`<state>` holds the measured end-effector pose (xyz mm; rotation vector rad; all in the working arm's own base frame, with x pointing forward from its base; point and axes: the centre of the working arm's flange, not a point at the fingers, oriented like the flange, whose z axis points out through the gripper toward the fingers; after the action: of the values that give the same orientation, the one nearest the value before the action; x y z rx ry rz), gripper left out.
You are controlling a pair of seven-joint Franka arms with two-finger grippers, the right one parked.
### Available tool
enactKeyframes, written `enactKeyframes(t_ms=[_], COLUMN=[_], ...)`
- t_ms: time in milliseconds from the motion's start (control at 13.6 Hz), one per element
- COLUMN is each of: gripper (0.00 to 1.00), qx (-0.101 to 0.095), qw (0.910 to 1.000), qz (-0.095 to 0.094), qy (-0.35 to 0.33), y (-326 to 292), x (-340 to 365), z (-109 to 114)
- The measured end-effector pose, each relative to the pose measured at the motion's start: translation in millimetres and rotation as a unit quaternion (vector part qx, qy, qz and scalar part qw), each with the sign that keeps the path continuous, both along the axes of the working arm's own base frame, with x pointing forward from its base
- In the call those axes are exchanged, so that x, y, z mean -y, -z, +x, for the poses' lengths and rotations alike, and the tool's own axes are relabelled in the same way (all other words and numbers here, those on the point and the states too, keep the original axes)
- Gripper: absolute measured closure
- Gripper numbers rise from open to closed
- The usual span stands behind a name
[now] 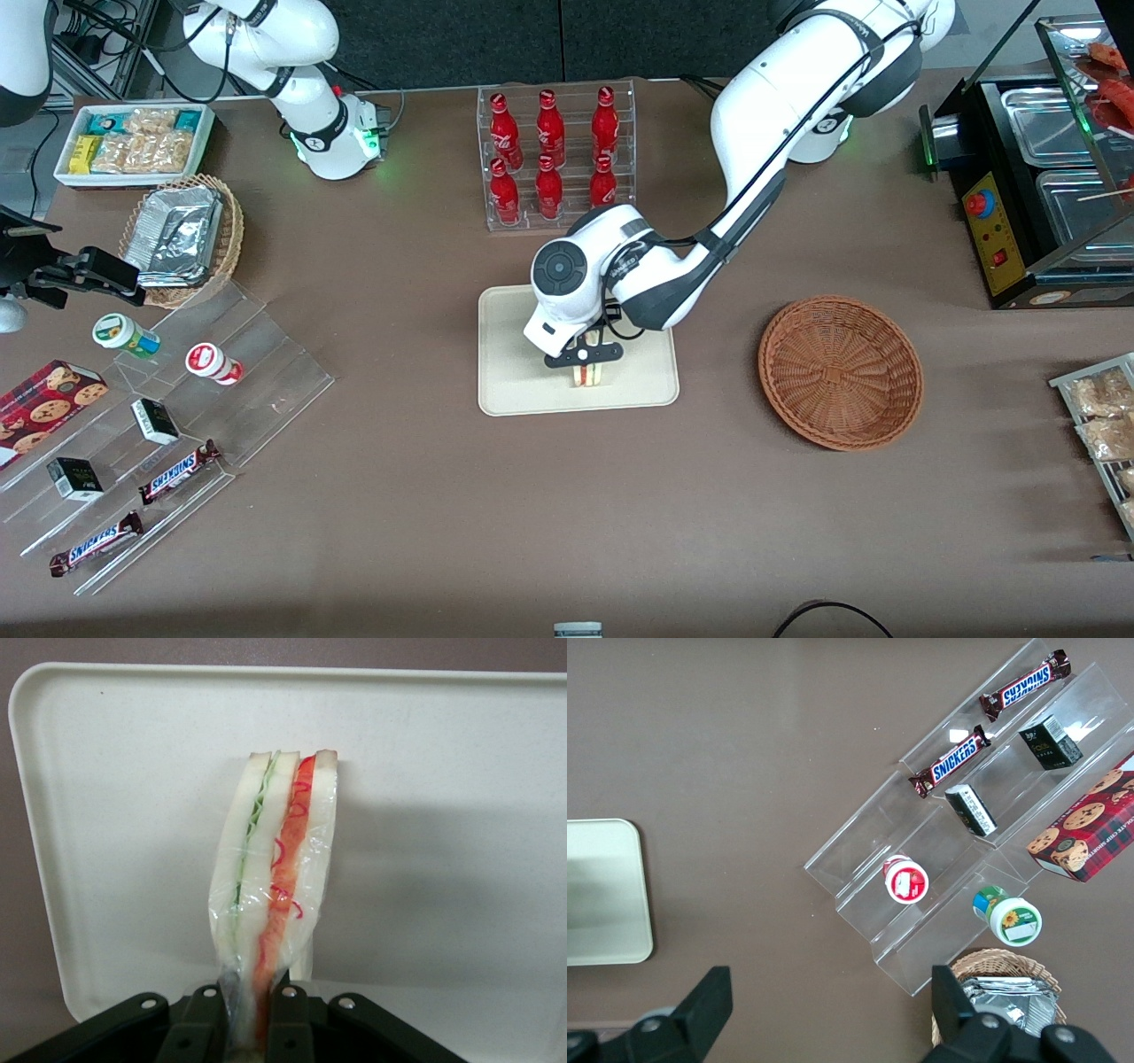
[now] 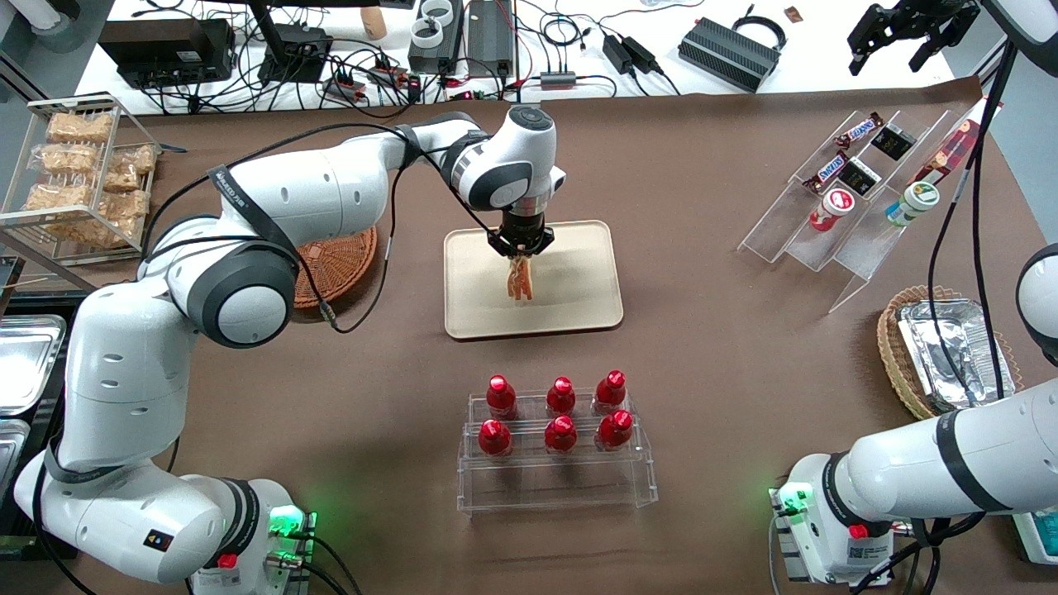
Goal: Place sandwich from basket to tray
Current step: 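Lower the sandwich upright onto the tray and open the left gripper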
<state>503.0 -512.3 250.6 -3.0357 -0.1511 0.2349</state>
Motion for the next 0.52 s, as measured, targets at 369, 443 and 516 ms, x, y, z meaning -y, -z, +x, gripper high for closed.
enactKeyframes(t_ms=[369, 443, 516], gripper=[0.85, 0.85, 0.85], qx=[0.000, 0.000, 0.000], qw=[1.0000, 1.0000, 1.0000], qz=[-0.005, -0.005, -0.006], qy=[0.000, 0.000, 0.000], y=[7.0, 8.9, 10.5], x=[2.0, 2.3, 2.5], z=[-0.1, -0.3, -0.5])
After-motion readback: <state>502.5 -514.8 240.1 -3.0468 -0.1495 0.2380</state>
